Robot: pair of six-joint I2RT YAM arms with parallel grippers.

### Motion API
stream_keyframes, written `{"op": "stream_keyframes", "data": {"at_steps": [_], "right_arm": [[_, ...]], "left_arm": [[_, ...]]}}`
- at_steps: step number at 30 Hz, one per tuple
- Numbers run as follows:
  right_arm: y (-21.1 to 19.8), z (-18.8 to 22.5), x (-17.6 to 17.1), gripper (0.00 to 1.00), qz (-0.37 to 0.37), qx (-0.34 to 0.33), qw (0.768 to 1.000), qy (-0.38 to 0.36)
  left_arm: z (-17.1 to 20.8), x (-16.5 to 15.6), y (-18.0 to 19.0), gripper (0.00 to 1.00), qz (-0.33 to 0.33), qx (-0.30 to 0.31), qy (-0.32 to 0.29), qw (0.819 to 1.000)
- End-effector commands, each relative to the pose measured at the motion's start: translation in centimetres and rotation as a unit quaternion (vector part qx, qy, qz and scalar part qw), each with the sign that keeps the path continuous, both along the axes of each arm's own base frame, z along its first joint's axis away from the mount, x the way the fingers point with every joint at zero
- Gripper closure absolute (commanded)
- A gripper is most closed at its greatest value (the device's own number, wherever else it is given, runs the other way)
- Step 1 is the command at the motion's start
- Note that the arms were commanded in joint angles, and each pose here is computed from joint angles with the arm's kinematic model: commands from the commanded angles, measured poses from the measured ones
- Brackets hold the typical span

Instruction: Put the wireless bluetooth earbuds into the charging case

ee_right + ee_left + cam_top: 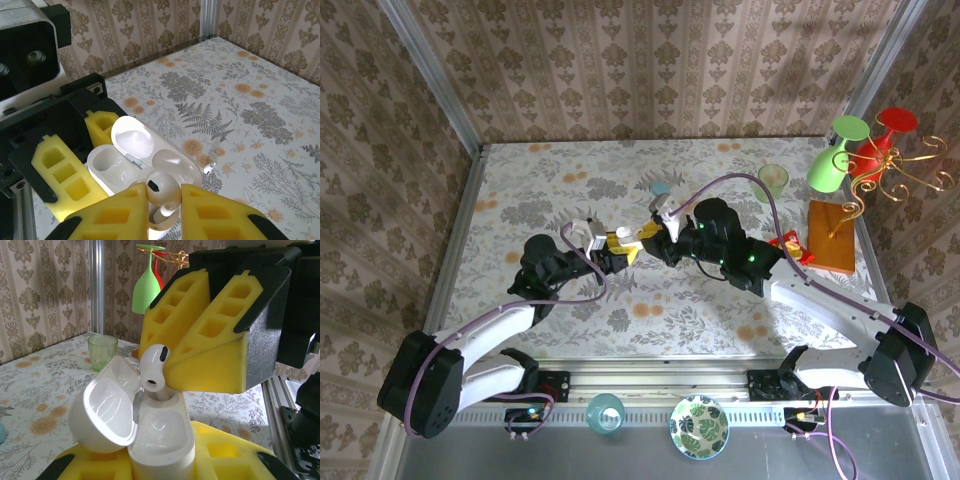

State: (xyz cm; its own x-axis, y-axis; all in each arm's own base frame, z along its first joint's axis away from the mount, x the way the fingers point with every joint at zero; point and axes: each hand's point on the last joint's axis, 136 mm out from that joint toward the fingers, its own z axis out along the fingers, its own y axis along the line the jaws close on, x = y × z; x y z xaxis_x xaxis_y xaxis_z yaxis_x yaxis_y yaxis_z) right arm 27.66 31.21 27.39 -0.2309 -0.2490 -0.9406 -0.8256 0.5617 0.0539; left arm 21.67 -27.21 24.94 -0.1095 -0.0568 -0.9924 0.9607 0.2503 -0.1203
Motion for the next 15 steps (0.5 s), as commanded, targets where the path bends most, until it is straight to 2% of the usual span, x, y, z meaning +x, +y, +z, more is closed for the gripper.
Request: {"op": "stream_keyframes", "data": {"at_steps": [1, 5, 10, 15], "right_arm": [[0.1, 0.8, -0.6, 0.8, 0.013, 0.006, 1.0, -0.015], [0.3, 0.8, -0.6, 0.7, 0.013, 0.009, 1.0, -0.011], [0.3, 1.3, -0.6, 0.68, 0.013, 0.015, 1.0, -0.014], [0.0, 2.6, -0.8, 0.6, 0.01, 0.035, 0.999, -0.018]], "left_arm": [[2.1, -0.2, 0.1, 0.95, -0.004, -0.022, -0.025, 0.999], [2.1, -0.3, 0.0, 0.95, -0.008, -0.022, -0.028, 0.999], [2.2, -0.5, 0.1, 0.95, -0.011, -0.023, -0.032, 0.999], [1.8, -0.7, 0.2, 0.95, -0.008, -0.02, -0.047, 0.999]]}}
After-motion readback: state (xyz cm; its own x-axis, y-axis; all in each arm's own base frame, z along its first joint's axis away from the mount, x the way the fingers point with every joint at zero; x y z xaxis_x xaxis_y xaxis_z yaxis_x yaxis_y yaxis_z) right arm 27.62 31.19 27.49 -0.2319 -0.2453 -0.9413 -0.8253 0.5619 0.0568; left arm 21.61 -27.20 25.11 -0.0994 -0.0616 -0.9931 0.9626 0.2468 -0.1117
